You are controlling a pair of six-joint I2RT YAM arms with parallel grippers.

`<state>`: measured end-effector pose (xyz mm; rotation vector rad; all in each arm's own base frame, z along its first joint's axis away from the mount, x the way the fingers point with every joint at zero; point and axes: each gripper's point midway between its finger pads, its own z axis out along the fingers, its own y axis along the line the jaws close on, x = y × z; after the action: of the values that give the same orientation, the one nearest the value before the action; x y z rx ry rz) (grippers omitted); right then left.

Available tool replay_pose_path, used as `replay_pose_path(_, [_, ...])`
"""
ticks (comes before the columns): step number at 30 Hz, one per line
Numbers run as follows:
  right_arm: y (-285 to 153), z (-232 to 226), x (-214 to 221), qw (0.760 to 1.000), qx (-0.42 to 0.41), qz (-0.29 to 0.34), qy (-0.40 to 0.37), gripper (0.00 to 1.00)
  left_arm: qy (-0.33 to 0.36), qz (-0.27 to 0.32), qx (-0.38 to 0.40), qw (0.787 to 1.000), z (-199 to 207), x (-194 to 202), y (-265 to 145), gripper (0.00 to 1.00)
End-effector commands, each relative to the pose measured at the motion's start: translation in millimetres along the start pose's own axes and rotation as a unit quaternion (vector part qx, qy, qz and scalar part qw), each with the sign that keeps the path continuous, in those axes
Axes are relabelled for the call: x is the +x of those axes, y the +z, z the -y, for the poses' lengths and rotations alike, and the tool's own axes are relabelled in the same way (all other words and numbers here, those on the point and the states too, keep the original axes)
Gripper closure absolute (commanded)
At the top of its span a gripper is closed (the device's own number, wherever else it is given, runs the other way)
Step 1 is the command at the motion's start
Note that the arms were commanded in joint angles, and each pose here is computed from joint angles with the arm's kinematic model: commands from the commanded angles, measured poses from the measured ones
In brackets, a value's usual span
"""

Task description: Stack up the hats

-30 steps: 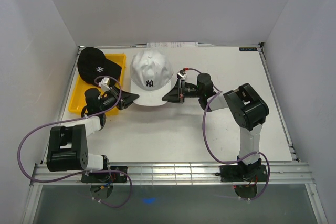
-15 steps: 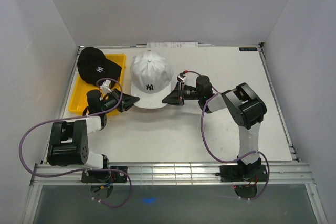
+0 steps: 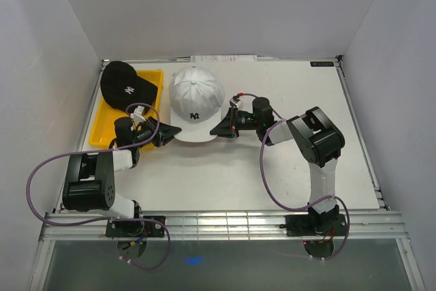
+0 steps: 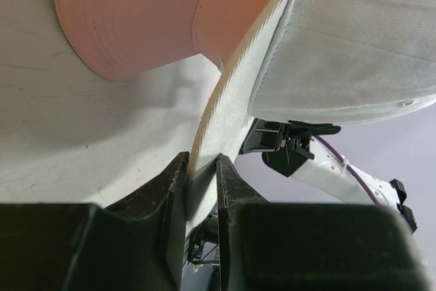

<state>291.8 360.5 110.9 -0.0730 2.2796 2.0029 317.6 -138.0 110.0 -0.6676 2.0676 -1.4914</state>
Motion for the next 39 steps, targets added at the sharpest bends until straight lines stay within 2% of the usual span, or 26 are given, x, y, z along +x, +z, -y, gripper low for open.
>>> replay_pose_path(1, [-14.1,66.4,-9.9,0.988,0.1,0.042,0.106,0.92,-0.068,0.048,-0.116,0.99,-63.2,-4.9,-6.9,1.0])
replay_pose_path(9, [-13.5,81.5,-12.8,0.983,0.13,0.048,0.119,0.92,-0.075,0.076,-0.154,0.982,-75.1,-13.0,-4.7,1.0])
replay_pose_path(19, [-17.5,98.6,-15.6,0.977,0.157,0.055,0.132,0.92,-0.08,0.085,-0.202,0.972,-89.9,-11.9,-0.7,1.0])
replay_pose_path(32, [-16.1,99.3,-22.3,0.977,0.169,0.052,0.122,0.92,-0.07,0.086,-0.236,0.965,-97.3,-14.2,-5.1,1.0])
replay_pose_path(36, [-14.8,94.5,-26.5,0.978,0.167,0.053,0.117,0.92,-0.049,0.092,-0.242,0.965,-91.4,-20.1,-7.8,0.81])
replay_pose_path(37, [-14.6,92.8,-27.4,0.978,0.165,0.054,0.116,0.92,-0.045,0.095,-0.242,0.965,-88.0,-22.4,-8.6,0.74])
replay_pose_path(39, [-14.1,90.1,-28.9,0.979,0.163,0.054,0.113,0.92,-0.038,0.094,-0.242,0.965,-84.8,-23.6,-9.1,0.66])
